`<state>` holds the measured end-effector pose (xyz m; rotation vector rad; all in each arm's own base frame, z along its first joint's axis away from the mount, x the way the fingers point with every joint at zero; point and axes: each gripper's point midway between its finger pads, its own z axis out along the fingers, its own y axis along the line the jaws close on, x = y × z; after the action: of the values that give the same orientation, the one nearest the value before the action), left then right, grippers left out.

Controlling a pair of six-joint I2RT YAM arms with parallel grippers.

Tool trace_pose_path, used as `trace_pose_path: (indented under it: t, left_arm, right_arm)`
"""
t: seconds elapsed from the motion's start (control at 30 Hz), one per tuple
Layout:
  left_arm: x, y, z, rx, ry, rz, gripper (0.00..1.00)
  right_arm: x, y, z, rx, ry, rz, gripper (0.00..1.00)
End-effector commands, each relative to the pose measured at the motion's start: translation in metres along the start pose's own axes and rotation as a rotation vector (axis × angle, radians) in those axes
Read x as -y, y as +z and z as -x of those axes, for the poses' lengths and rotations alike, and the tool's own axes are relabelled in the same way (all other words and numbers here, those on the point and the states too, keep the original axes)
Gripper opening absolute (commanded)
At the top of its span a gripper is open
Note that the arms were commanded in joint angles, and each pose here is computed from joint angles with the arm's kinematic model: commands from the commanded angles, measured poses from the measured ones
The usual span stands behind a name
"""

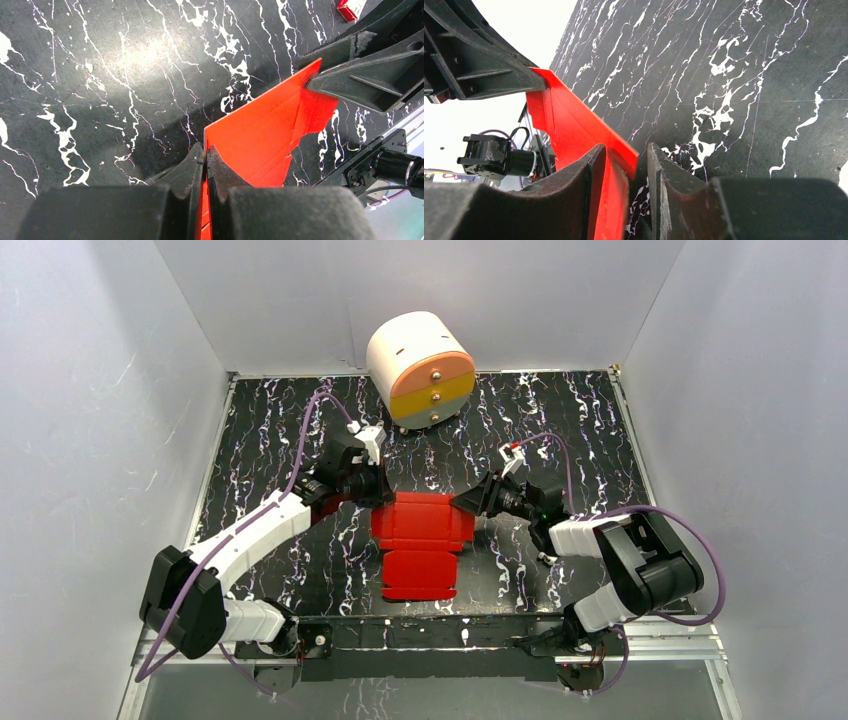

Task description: Fold the paper box

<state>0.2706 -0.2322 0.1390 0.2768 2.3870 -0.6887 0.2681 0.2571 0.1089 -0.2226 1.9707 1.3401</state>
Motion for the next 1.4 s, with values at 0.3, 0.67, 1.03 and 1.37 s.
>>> trace_pose_path:
  t: [0.3,0.67,1.03,1.37]
  left_arm:
    - [0.008,-0.008,0.004,0.031,0.000,-0.039,0.00]
    - [0.008,-0.007,0.004,0.033,-0.005,-0.040,0.00]
    - [0.002,-0.005,-0.002,0.014,-0.007,-0.014,0.01]
    - [0.007,-0.002,-0.004,-0.002,-0.020,-0.042,0.02]
  right_arm:
    - [-0.001,-0.003,0.008,0.025,-0.032,0.052,0.41]
    - [-0.013,-0.002,0.003,-0.022,-0.050,0.129,0.35]
    - [-0.014,-0.001,0.005,-0.034,-0.065,0.135,0.22]
    - [-0.015,0.007,0.018,-0.057,-0.089,0.107,0.21]
